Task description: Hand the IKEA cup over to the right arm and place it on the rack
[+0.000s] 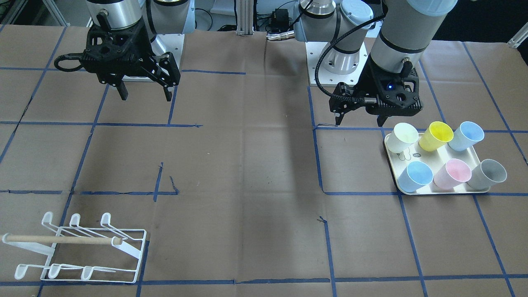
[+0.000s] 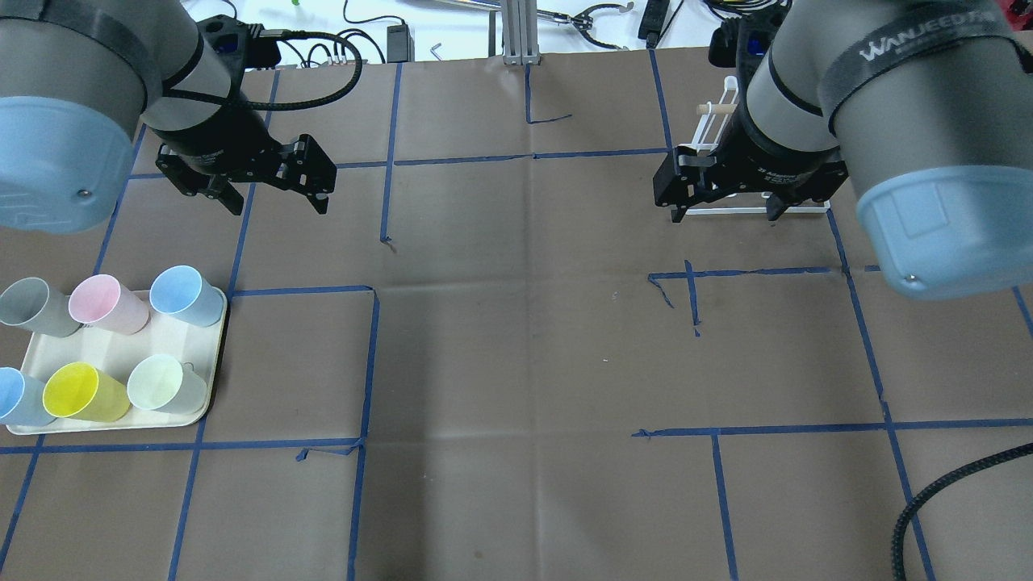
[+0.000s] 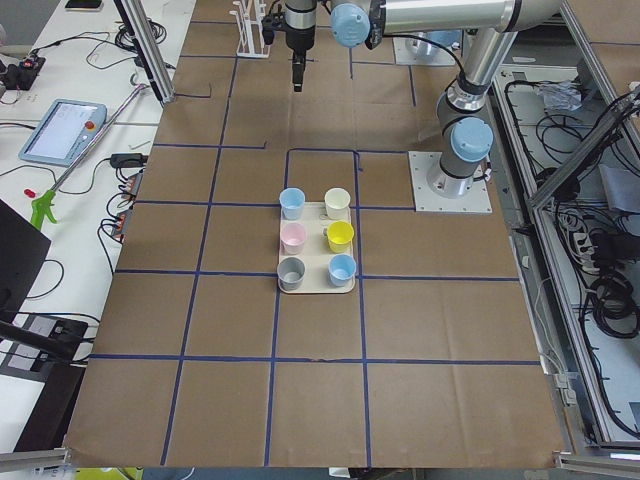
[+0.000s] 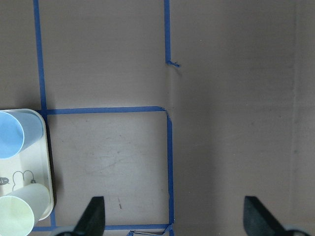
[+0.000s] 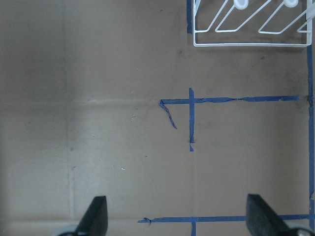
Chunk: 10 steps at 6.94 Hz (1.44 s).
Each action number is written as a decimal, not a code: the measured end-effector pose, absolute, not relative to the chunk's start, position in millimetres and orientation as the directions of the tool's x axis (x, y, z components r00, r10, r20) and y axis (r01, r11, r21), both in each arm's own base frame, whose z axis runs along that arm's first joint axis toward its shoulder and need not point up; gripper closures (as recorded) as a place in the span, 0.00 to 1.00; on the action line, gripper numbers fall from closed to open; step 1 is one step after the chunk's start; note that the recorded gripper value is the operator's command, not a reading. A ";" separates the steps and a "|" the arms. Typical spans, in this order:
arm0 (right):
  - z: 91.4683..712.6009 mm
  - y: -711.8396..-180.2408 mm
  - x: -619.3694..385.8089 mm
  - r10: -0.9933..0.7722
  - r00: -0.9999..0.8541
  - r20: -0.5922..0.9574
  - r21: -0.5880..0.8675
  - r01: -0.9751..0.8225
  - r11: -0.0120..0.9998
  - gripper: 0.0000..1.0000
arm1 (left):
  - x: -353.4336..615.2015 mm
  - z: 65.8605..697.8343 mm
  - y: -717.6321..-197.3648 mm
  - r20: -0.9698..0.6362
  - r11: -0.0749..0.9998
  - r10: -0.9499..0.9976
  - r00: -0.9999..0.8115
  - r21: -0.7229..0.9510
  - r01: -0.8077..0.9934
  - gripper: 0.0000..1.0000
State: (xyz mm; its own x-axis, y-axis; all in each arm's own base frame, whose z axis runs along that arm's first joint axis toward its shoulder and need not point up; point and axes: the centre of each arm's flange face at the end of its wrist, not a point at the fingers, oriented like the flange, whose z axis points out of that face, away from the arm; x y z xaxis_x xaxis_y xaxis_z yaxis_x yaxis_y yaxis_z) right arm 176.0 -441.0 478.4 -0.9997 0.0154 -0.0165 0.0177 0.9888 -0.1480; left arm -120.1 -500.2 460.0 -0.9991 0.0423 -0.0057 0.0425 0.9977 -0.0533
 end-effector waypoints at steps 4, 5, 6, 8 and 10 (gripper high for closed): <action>477.7 -440.6 177.0 0.014 -1.000 -0.025 -0.145 0.018 0.989 0.00 | -46.6 455.9 -516.2 -0.012 0.998 0.010 -1.000 -0.067 0.010 0.00; 477.1 -440.7 177.0 0.014 -1.000 -0.025 -0.144 0.017 0.989 0.00 | -10.0 454.0 -518.8 -0.013 0.998 -0.001 -1.000 -0.065 0.000 0.00; 476.8 -440.9 177.0 0.014 -1.000 -0.025 -0.144 0.017 0.989 0.00 | 22.0 451.6 -519.0 -0.015 0.998 0.004 -1.000 -0.060 0.005 0.00; 476.2 -441.8 177.0 0.014 -1.000 -0.024 -0.143 0.017 0.990 0.00 | 51.5 446.6 -518.0 -0.018 0.999 0.022 -1.000 -0.049 0.023 0.01; 476.6 -443.2 177.2 0.014 -1.000 -0.024 -0.144 0.017 0.989 0.00 | 61.2 435.7 -523.1 -0.016 0.999 0.019 -1.000 -0.041 0.020 0.01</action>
State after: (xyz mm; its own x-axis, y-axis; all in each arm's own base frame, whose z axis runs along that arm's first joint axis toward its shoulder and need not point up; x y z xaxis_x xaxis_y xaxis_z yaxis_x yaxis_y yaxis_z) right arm 177.2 -443.2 476.6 -0.9996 0.0141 -0.0243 0.0174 0.9895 -0.1435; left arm 61.2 -523.1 435.7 -0.9997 0.0190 -0.0159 0.0196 0.9990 -0.0409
